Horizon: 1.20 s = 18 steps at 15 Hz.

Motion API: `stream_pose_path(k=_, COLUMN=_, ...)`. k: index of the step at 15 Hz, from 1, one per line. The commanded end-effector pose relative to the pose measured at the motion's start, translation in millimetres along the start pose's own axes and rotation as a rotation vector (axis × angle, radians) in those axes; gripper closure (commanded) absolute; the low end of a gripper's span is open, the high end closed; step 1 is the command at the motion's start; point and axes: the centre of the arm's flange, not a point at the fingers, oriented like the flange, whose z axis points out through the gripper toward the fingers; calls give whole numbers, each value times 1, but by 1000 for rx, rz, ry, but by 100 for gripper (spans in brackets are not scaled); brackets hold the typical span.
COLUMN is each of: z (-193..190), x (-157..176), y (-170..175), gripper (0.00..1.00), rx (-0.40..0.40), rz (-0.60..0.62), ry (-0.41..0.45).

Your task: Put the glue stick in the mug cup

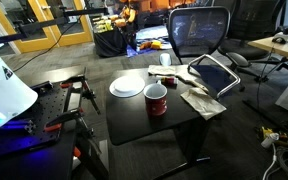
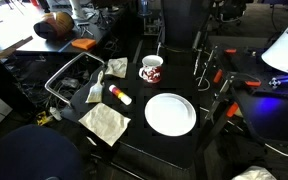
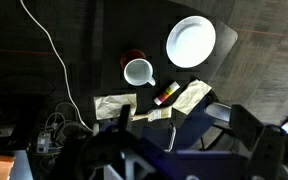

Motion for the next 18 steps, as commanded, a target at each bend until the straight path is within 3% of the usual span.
stream_pose_path(k=1, z=9, x=61, y=-10, gripper=0, rx=-14, rz=33, ry=-61)
stream_pose_path(k=10, z=61, x=159, y=-78, gripper=0, rx=-82, rz=201, ry=-127)
stream_pose_path(k=14, z=86, x=187, y=-115, gripper=0, rx=-129, rz=280, ry=-117)
stream_pose_path(k=18, z=103, x=206, y=-148, gripper=0, rx=-127, rz=299, ry=-119)
